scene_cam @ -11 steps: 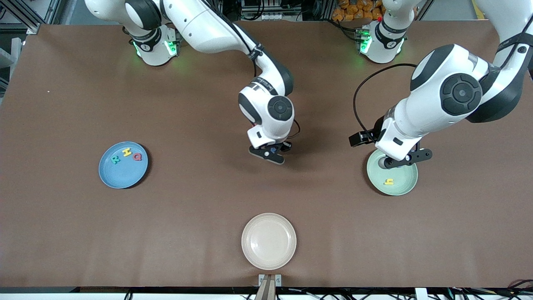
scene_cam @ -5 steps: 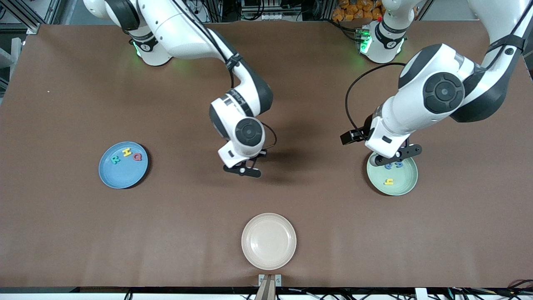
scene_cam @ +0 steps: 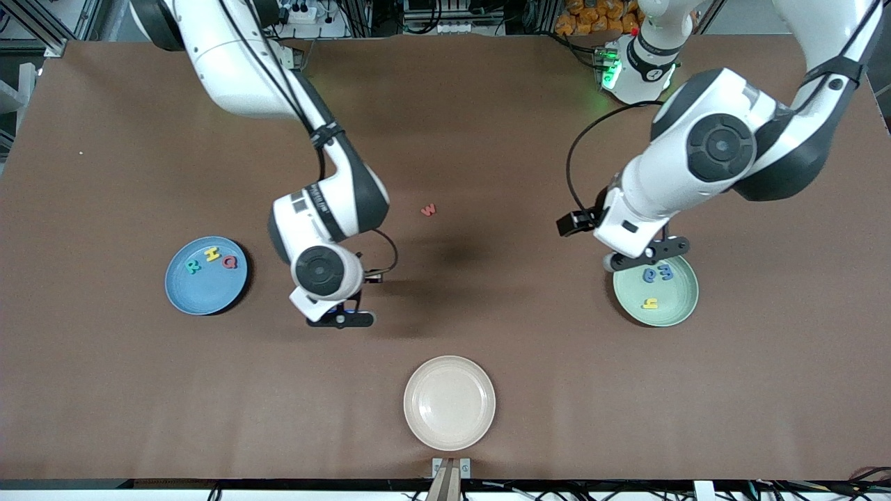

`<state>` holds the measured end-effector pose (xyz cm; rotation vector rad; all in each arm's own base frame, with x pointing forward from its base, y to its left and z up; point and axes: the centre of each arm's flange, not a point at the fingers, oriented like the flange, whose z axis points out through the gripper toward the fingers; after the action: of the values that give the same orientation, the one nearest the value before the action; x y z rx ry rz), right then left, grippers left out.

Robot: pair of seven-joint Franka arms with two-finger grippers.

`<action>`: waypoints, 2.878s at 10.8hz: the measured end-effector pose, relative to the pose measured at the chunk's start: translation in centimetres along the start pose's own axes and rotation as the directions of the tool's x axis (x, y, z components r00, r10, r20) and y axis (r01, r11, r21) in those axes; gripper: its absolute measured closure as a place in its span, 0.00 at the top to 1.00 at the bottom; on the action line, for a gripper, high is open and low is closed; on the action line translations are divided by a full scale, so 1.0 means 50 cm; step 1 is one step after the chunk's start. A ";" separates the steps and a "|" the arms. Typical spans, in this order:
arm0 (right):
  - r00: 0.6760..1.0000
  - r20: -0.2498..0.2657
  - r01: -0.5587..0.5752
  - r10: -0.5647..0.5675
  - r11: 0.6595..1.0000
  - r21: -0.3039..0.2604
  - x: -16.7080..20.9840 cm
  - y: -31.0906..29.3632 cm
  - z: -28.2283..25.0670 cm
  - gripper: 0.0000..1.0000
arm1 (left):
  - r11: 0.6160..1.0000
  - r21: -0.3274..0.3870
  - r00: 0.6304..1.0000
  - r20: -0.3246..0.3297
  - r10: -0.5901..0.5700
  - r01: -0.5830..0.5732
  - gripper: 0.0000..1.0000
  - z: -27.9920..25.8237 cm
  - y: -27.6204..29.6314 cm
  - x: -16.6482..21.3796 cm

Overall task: Sort uppercase to blue plate, lowercase to green plate
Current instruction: 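Carry the M to the blue plate while the left gripper reaches the m, then release the M on the blue plate while the left gripper nears the m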

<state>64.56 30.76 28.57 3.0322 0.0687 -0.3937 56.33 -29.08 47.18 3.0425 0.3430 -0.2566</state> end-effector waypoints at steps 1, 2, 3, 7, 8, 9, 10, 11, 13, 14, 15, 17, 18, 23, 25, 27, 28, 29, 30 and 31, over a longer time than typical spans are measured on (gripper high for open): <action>0.999 0.000 0.034 -0.034 0.999 0.000 0.003 0.040 -0.003 0.44 | 1.000 0.003 1.000 0.002 0.009 -0.009 1.00 0.008 0.032 -0.025; 0.998 -0.009 0.067 -0.067 0.998 -0.002 0.003 0.071 -0.006 0.44 | 1.000 -0.002 1.000 0.002 0.004 -0.004 1.00 0.015 0.056 -0.043; 0.994 -0.031 0.100 -0.100 0.995 -0.013 0.000 0.100 -0.009 0.44 | 1.000 -0.007 1.000 0.006 -0.011 0.011 1.00 0.025 0.079 -0.059; 0.977 -0.050 0.206 -0.209 0.977 -0.050 -0.035 0.243 0.002 0.44 | 0.999 0.001 0.998 0.047 -0.033 0.033 1.00 0.107 0.187 -0.139; 0.970 -0.055 0.234 -0.236 0.971 -0.050 -0.037 0.287 0.009 0.44 | 1.000 -0.001 0.998 0.059 -0.027 0.027 1.00 0.135 0.207 -0.148; 0.963 -0.059 0.261 -0.264 0.964 -0.054 -0.039 0.329 0.021 0.44 | 1.000 -0.011 0.997 0.072 -0.020 0.021 1.00 0.160 0.221 -0.150; 0.955 -0.060 0.288 -0.291 0.956 -0.058 -0.042 0.367 0.034 0.44 | 0.999 -0.022 0.996 0.080 -0.026 0.028 1.00 0.185 0.239 -0.156; 0.945 -0.058 0.317 -0.321 0.946 -0.063 -0.044 0.405 0.044 0.44 | 0.998 -0.029 0.996 0.077 -0.049 0.051 1.00 0.215 0.264 -0.167; 0.921 -0.065 0.380 -0.385 0.922 -0.080 -0.040 0.482 0.051 0.44 | 0.996 -0.033 0.995 0.058 -0.086 0.088 1.00 0.287 0.328 -0.218; 0.907 -0.085 0.404 -0.412 0.910 -0.092 -0.036 0.521 0.059 0.44 | 0.994 -0.018 0.994 0.038 -0.103 0.103 1.00 0.335 0.359 -0.250; 0.896 -0.103 0.423 -0.433 0.900 -0.104 -0.036 0.552 0.078 0.44 | 0.994 0.003 0.994 0.018 -0.108 0.108 1.00 0.380 0.383 -0.279; 0.869 -0.121 0.465 -0.479 0.876 -0.127 -0.048 0.603 0.134 0.44 | 0.991 0.039 0.991 -0.002 -0.131 0.131 1.00 0.450 0.413 -0.329; 0.857 -0.123 0.485 -0.500 0.864 -0.135 -0.055 0.621 0.155 0.44 | 0.988 0.048 0.989 0.000 -0.147 0.147 1.00 0.475 0.422 -0.348; 0.836 -0.119 0.519 -0.536 0.842 -0.147 -0.086 0.668 0.229 0.44 | 0.973 0.101 0.976 -0.094 -0.196 0.206 1.00 0.619 0.441 -0.390; 0.837 -0.122 0.516 -0.534 0.843 -0.150 -0.098 0.670 0.254 0.44 | 0.972 0.104 0.975 -0.099 -0.201 0.211 1.00 0.649 0.440 -0.387; 0.839 -0.122 0.514 -0.530 0.846 -0.144 -0.100 0.669 0.258 0.49 | 0.966 0.090 0.967 -0.102 -0.234 0.244 1.00 0.656 0.439 -0.378; 0.839 -0.123 0.513 -0.530 0.846 -0.143 -0.100 0.668 0.259 0.51 | 0.962 0.066 0.960 -0.103 -0.259 0.267 1.00 0.652 0.445 -0.378; 0.840 -0.123 0.513 -0.529 0.847 -0.142 -0.100 0.668 0.259 0.62 | 0.959 0.042 0.956 -0.103 -0.276 0.281 1.00 0.647 0.450 -0.376; 0.841 -0.120 0.512 -0.527 0.848 -0.137 -0.100 0.668 0.258 0.74 | 0.958 0.025 0.954 -0.102 -0.281 0.285 1.00 0.644 0.454 -0.376; 0.846 -0.116 0.508 -0.520 0.853 -0.122 -0.099 0.667 0.253 0.87 | 0.957 0.016 0.953 -0.102 -0.286 0.289 1.00 0.643 0.456 -0.376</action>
<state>58.41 -3.74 20.21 2.9058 0.9010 -0.1889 38.37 -58.10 19.94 3.0332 0.7993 -0.1268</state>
